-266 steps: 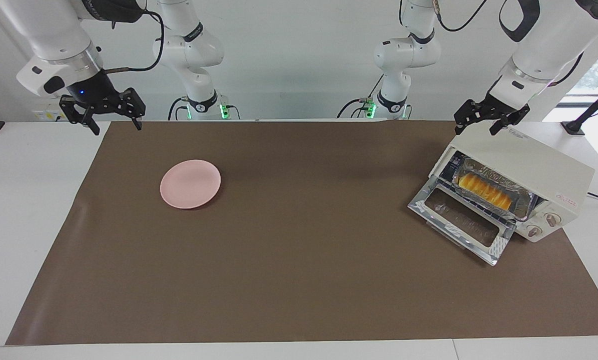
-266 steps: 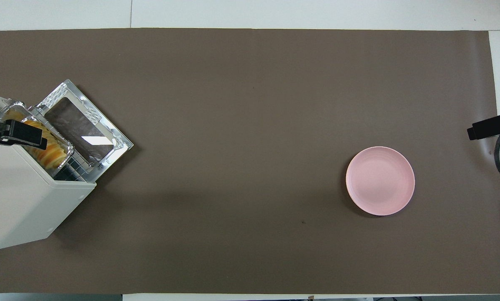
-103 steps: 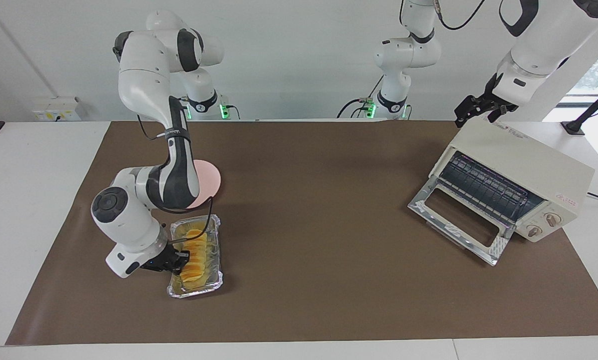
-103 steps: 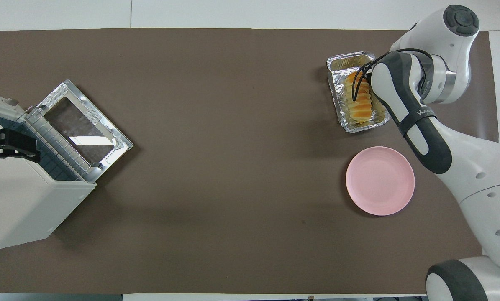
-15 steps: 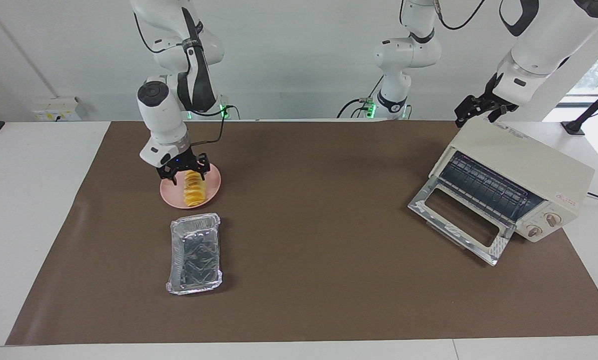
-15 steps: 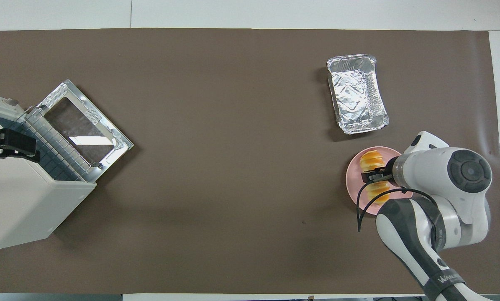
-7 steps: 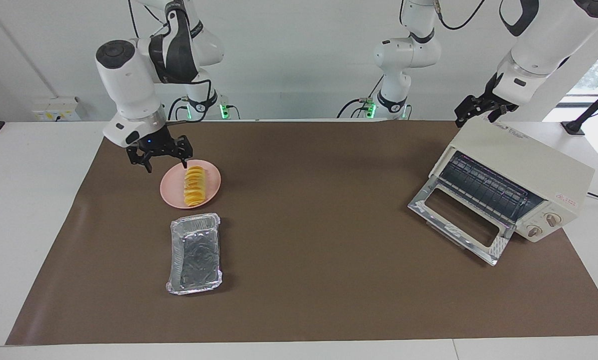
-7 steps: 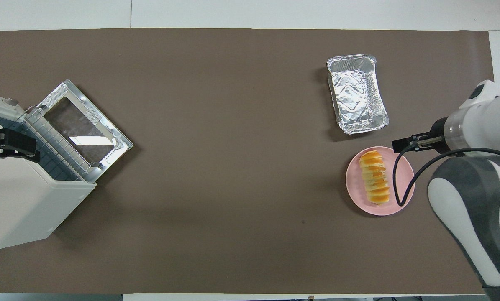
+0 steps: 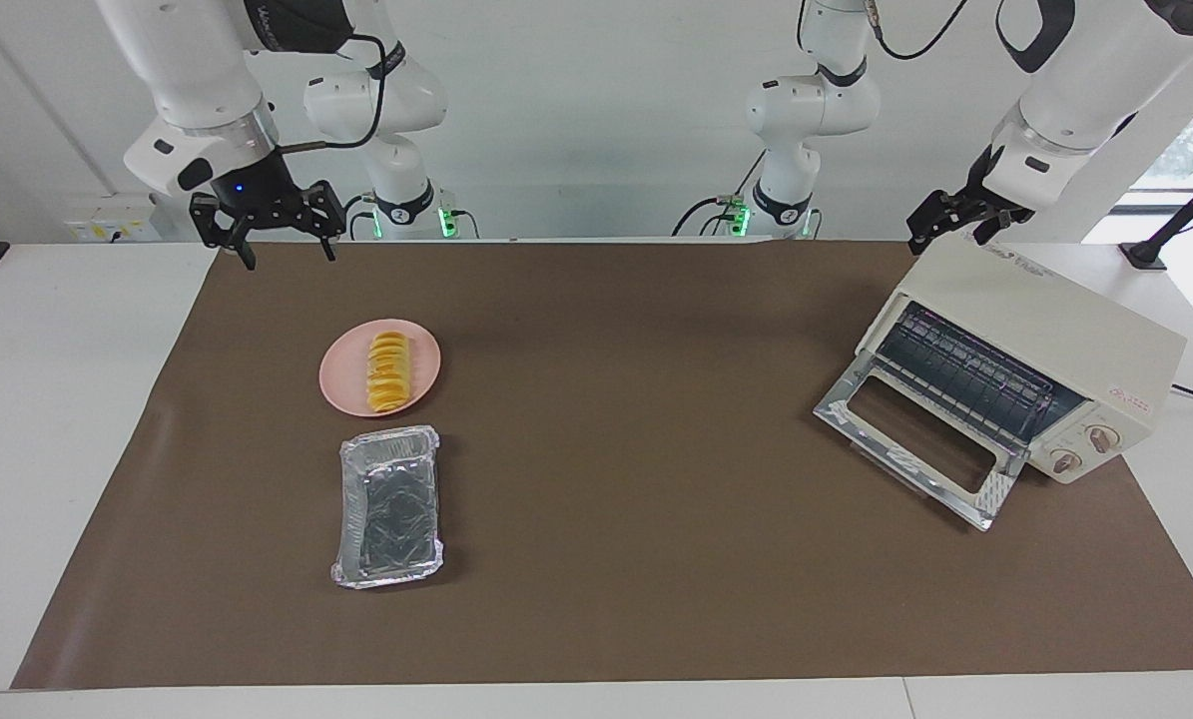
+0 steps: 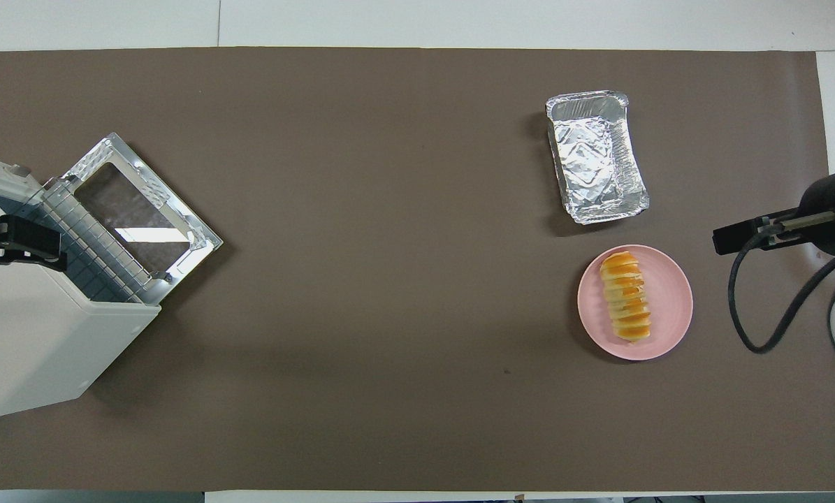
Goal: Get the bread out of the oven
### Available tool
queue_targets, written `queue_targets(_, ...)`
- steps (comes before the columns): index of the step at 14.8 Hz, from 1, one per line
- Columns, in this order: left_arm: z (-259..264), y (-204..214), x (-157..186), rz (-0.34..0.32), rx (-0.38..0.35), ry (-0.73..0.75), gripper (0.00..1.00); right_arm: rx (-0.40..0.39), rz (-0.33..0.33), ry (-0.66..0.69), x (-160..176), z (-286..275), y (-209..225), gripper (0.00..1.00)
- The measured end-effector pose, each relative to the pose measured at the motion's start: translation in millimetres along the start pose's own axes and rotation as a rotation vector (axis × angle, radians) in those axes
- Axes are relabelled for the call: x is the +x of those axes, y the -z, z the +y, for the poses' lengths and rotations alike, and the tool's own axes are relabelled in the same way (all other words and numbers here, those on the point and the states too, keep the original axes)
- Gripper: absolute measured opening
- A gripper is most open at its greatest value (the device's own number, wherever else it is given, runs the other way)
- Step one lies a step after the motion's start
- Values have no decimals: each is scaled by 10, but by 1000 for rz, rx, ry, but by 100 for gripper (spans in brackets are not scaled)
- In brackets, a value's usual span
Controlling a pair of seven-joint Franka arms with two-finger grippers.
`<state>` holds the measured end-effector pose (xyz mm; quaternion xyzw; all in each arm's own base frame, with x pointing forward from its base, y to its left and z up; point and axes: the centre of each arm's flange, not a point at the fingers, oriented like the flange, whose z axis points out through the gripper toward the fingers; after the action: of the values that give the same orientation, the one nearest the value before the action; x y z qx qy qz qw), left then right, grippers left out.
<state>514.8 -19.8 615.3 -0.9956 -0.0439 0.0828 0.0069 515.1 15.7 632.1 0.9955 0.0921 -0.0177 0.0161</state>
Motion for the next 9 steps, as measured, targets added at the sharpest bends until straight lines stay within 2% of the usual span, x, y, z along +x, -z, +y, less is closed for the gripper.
queue_targets(5,0,0,0,0,0,0,100,26,-34,-12,25,283,251,100)
queue_targets(9,0,0,0,0,0,0,100,33,-65,-42,111,456,111,100)
